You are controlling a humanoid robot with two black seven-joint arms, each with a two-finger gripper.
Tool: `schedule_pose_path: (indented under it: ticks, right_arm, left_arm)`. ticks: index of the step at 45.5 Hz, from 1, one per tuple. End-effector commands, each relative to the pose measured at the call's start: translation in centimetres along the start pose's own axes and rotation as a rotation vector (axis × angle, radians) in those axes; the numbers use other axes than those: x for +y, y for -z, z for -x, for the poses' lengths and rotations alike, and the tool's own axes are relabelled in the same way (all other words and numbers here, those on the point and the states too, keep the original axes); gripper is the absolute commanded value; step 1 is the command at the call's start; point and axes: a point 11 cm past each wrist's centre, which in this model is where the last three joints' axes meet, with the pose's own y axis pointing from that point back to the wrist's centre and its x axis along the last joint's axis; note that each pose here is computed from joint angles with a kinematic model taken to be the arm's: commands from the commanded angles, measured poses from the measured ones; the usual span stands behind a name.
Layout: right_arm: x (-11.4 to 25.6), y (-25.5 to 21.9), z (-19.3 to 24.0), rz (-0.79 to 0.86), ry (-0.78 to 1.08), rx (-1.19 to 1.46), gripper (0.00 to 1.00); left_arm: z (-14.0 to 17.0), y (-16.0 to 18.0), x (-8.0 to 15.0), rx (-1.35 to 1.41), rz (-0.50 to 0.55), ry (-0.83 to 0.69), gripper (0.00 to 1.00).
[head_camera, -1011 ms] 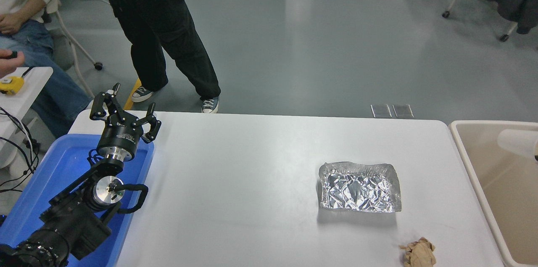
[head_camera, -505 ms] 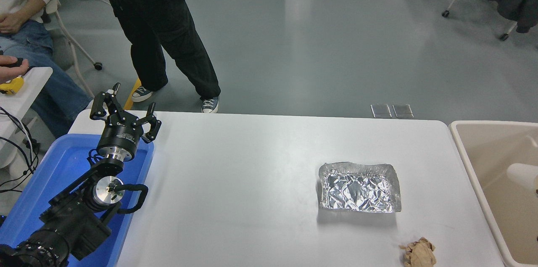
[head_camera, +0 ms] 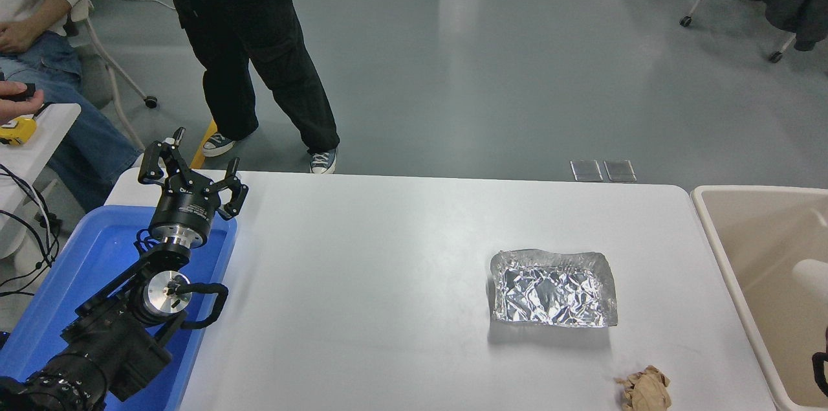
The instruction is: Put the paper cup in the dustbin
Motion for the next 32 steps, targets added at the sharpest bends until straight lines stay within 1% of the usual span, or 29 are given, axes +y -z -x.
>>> schedule_pose_path:
  ticks: [1,8,9,10,12,14,15,27,32]
  right_arm:
    - [-0.1,0.3,0.2,-0.004,0.004,-0.013,0.00]
    - [-0.1,0.7,0.5,-0.012,0.013,-0.001,0.00]
    - [-0.1,0.9,0.6,-0.015,0.017,0.004,0.11]
    - [-0.1,1.0,0.7,-0.018,0.020,0.005,0.43]
    - [-0.1,1.1,0.7,-0.019,0.021,0.006,0.66]
    - [-0.2,1.4,0.7,-0.024,0.021,0.004,0.94]
    - [-0.2,1.4,0.8,-0.023,0.023,0.003,0.98]
    - [-0.3,2.6,1.1,-0.044,0.022,-0.009,0.99]
    - [-0.4,4.1,1.7,-0.068,0.030,-0.020,0.99]
  left_arm:
    - [0.0,0.0,0.0,0.000,0.001,-0.001,1.00]
    - [0.0,0.0,0.0,0.000,0.000,-0.001,1.00]
    - [0.0,0.0,0.0,0.000,0.000,-0.001,1.00]
    - [0.0,0.0,0.0,0.000,0.000,-0.001,1.00]
    - [0.0,0.0,0.0,0.001,0.001,0.000,1.00]
    - [0.0,0.0,0.0,0.000,0.000,-0.001,1.00]
    - [0.0,0.0,0.0,0.000,0.000,-0.001,1.00]
    - [0.0,0.0,0.0,0.001,0.001,0.000,1.00]
    - [0.0,0.0,0.0,0.000,0.000,-0.001,1.00]
